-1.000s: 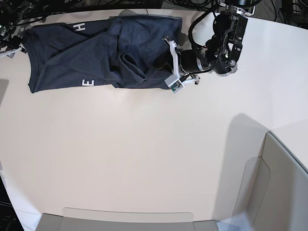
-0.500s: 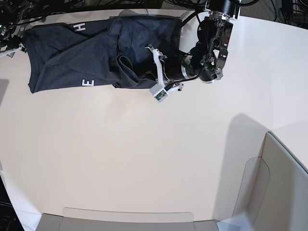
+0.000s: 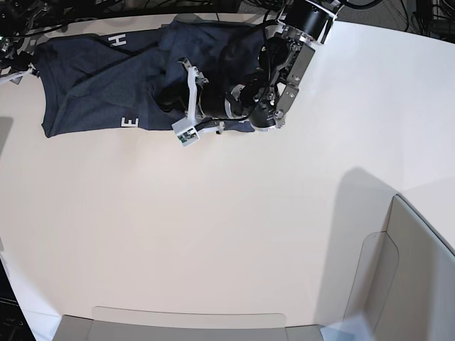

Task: Layout the t-shirt on the table in an organized manner, then fold the t-shirt properly
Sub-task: 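Press and tuck the folded end with the left gripper onto the strip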

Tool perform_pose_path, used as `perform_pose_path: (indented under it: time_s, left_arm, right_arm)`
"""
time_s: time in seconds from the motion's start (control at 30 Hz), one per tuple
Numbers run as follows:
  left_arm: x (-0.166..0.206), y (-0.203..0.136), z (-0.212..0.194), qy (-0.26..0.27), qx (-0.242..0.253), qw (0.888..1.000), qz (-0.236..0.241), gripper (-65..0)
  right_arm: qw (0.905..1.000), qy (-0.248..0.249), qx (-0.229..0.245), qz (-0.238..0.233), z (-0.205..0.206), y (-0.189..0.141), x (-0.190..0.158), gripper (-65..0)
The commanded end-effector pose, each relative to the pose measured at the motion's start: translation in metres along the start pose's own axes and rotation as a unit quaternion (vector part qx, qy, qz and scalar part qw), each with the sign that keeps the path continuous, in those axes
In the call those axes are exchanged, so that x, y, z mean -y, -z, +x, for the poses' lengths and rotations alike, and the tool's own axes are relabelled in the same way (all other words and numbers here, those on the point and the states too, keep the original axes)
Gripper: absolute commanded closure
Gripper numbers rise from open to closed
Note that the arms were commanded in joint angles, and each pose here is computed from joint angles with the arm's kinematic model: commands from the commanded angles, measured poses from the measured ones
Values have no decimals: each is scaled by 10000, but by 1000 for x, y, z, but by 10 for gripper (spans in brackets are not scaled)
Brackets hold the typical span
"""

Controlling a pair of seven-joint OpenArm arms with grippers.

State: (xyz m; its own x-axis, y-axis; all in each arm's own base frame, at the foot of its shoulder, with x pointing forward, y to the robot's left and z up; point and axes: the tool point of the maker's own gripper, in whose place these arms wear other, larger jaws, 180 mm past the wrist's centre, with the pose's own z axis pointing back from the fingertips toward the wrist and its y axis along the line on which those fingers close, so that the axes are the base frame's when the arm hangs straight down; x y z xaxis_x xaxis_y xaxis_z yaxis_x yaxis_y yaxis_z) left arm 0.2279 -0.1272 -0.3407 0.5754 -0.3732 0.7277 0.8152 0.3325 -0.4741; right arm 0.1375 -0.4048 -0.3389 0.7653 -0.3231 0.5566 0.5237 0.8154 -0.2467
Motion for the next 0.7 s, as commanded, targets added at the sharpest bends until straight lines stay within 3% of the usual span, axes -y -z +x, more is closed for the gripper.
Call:
perform_pose_path:
  time_s: [0.0, 0.13, 0.43, 0.53, 0.6, 0.67]
  left_arm:
    - [7, 0, 18, 132, 261, 9995, -99, -4]
    - [4, 3, 19, 119, 234, 9996, -113, -4]
    - [-14, 3, 44, 85, 661, 9978, -18, -5]
    - [-22, -1, 55, 112, 778, 9969, 59, -5]
    - [-35, -13, 63, -58, 1018, 9945, 221, -6]
    - [-47, -32, 82, -446, 1572, 9863, 224, -16]
  right_arm:
    - [9998, -65, 181, -90, 11, -4, 6, -288]
    - [9999, 8, 125, -7, 5, -3, -1, -288]
    - [9999, 71, 94, 77, 1, -2, -9, -288]
    - [9992, 163, 209, 312, 5, -3, -16, -288]
    - [9984, 221, 279, 438, 7, -4, -18, -288]
    - [9976, 273, 334, 550, 9, -4, -22, -288]
